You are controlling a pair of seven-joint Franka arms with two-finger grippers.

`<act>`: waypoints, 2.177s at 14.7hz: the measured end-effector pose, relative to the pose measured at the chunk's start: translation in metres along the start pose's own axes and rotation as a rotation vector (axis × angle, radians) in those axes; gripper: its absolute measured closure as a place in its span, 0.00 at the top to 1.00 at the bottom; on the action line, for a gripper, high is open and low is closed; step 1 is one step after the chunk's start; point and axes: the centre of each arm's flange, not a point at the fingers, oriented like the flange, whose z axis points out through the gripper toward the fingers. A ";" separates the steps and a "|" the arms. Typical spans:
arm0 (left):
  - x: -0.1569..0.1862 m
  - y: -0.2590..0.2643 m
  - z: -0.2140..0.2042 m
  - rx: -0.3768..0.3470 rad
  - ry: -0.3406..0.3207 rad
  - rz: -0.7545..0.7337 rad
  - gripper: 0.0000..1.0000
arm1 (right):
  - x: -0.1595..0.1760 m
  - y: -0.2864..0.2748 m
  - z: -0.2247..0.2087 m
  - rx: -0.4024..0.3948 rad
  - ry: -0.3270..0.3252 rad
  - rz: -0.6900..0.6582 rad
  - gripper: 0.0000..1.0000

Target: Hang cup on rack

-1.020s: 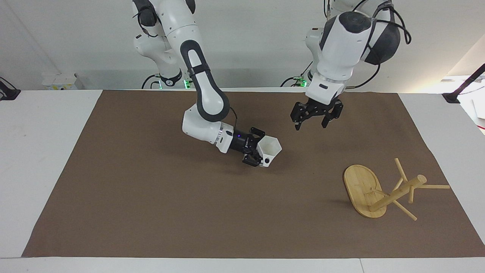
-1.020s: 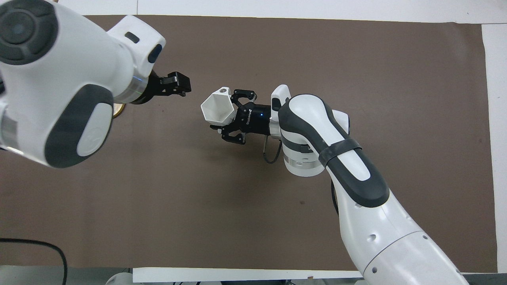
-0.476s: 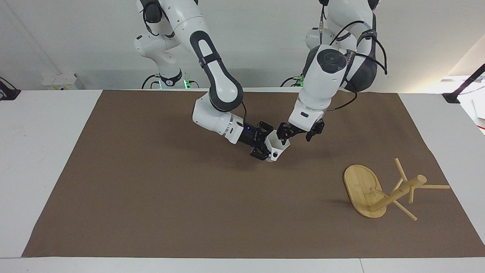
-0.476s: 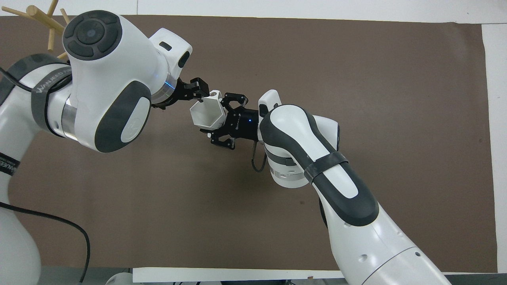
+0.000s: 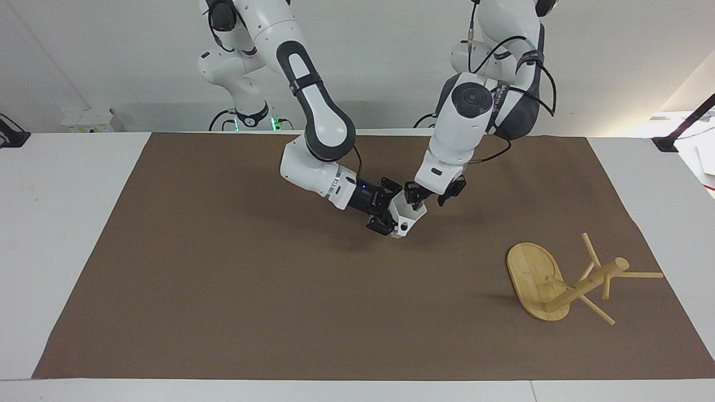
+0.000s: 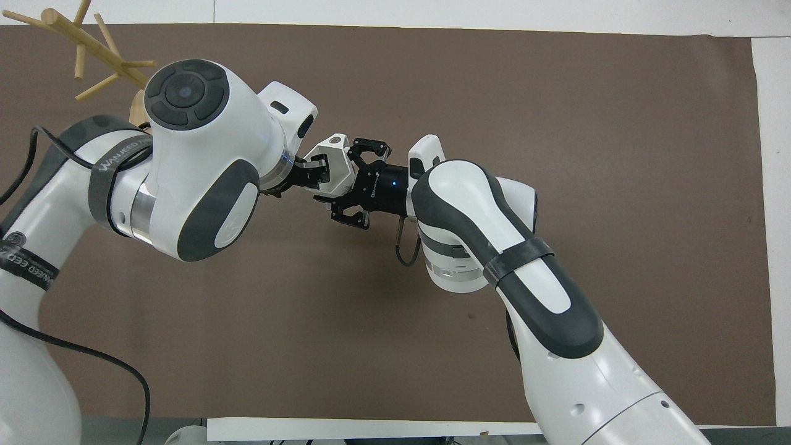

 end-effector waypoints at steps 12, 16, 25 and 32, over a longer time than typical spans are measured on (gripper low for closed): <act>0.008 0.006 -0.013 -0.075 0.086 -0.019 0.04 | 0.022 0.006 -0.032 -0.074 0.007 -0.003 1.00; 0.036 -0.033 -0.029 -0.091 0.130 -0.135 0.04 | -0.017 0.030 -0.107 -0.133 -0.083 0.003 1.00; 0.077 -0.183 -0.014 -0.290 0.399 -0.533 0.04 | -0.076 0.111 -0.270 -0.159 -0.419 -0.207 1.00; 0.105 -0.241 0.019 -0.290 0.422 -0.656 0.04 | -0.045 0.176 -0.345 -0.207 -0.631 0.003 1.00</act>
